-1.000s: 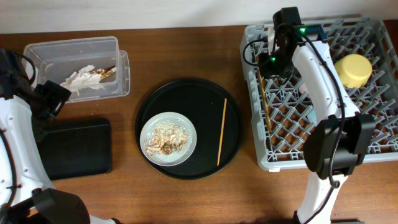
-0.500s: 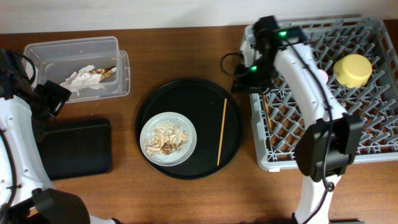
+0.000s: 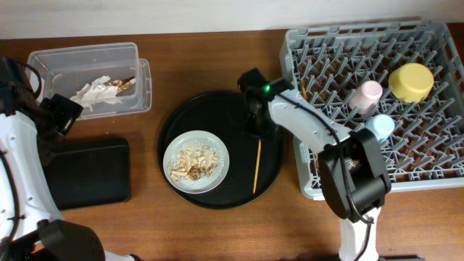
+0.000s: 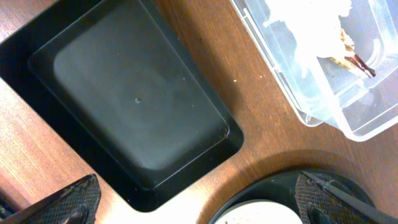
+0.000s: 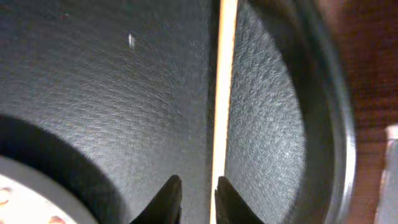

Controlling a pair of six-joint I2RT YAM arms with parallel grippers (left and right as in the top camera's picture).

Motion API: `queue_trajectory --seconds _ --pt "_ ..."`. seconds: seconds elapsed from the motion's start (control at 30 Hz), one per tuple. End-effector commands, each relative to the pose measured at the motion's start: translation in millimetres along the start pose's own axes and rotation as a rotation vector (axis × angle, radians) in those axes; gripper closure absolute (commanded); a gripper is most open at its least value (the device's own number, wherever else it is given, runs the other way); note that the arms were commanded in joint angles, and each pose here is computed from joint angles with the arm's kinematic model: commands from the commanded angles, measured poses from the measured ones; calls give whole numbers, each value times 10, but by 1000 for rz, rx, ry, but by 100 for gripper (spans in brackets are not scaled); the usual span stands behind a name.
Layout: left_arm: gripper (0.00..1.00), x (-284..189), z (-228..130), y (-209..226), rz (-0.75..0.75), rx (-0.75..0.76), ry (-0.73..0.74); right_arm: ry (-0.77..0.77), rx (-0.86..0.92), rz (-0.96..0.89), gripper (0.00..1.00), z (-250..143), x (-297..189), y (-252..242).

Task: Sort waste into correct bins and load items into the dishwasher rack
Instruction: 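Grasp the second chopstick on the round tray with the right gripper, then carry the second chopstick into the rack and release it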

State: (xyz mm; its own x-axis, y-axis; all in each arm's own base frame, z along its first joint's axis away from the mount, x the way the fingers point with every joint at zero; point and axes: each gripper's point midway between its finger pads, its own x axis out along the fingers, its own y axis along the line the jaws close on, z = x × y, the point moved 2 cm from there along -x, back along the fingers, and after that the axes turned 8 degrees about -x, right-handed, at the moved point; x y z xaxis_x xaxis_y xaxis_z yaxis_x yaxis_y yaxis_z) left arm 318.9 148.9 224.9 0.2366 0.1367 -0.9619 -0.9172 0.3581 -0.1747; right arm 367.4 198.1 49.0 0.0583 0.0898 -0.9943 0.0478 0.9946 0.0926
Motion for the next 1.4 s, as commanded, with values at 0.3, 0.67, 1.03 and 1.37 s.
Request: queue_trajectory --seconds 0.3,0.67,1.03,1.37 --pt "1 -70 30 18 -10 -16 -22 -7 66 -63 80 -120 256 -144" --pt "1 -70 30 18 -10 -16 -22 -2 51 8 96 -79 125 -66" --pt "1 -70 30 18 -10 -16 -22 -331 -215 44 96 939 -1817 -839" --pt "1 -70 30 18 -10 -16 -22 -333 -351 -16 96 1209 -1581 -1240"
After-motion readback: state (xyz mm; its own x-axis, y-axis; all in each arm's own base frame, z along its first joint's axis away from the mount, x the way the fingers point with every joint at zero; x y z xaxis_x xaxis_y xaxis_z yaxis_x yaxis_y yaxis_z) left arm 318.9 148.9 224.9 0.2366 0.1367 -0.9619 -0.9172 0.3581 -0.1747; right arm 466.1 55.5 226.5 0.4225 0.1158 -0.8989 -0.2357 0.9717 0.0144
